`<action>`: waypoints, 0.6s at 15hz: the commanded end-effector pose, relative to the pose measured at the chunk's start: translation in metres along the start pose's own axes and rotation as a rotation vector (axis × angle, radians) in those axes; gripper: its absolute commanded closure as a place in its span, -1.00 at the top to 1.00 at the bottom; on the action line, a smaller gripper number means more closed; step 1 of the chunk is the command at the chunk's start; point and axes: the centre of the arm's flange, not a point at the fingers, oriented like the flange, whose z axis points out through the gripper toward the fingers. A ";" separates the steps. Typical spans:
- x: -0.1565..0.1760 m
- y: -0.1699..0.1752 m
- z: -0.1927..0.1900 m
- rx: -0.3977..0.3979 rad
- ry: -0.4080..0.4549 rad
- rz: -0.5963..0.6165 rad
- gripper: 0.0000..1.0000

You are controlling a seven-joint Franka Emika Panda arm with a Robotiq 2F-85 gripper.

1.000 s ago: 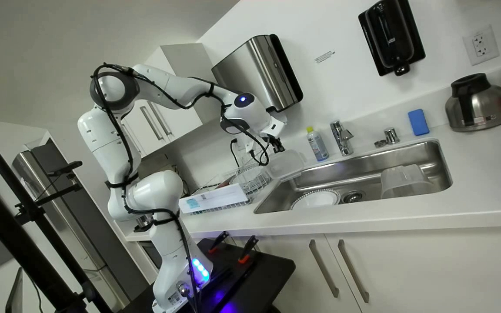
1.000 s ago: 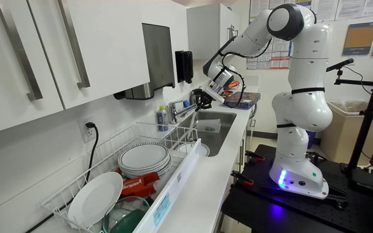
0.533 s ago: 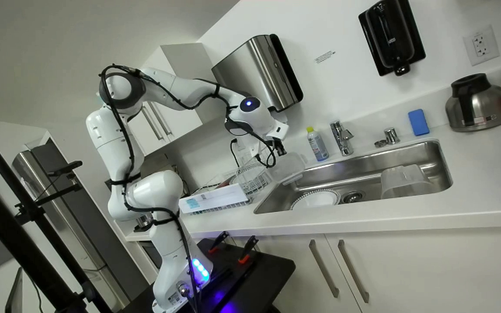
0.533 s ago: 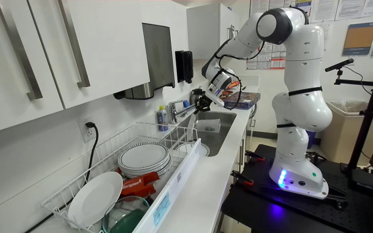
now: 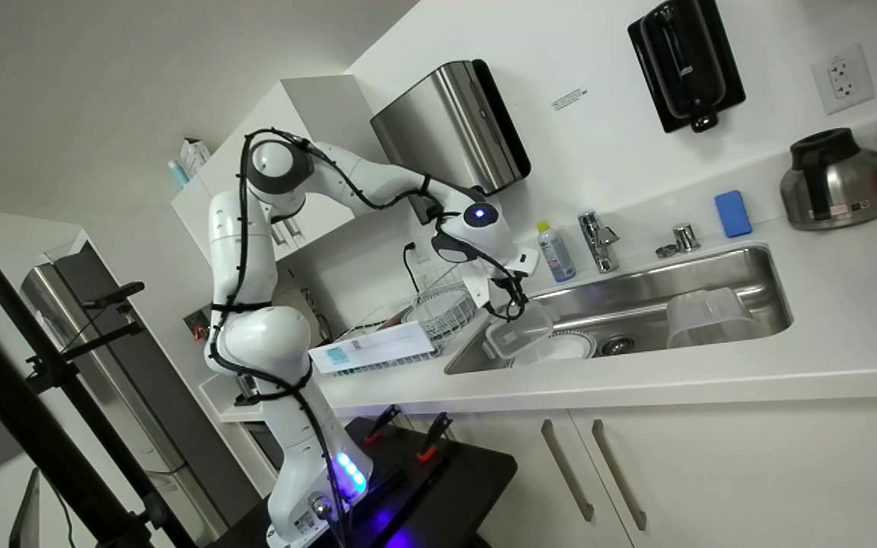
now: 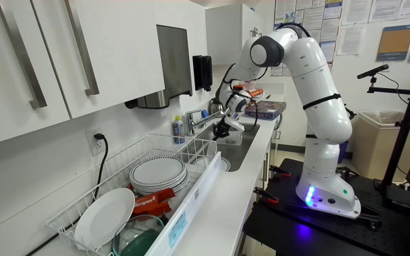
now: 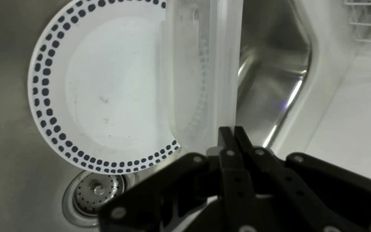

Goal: Take the clear lid from the dish rack and put it in the sink

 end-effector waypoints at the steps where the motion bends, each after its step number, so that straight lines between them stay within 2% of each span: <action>1: 0.036 0.013 0.039 -0.068 0.048 -0.065 -0.98; 5: 0.056 0.022 0.055 -0.131 0.074 -0.113 -0.98; 9: 0.069 0.029 0.062 -0.238 0.089 -0.179 -0.98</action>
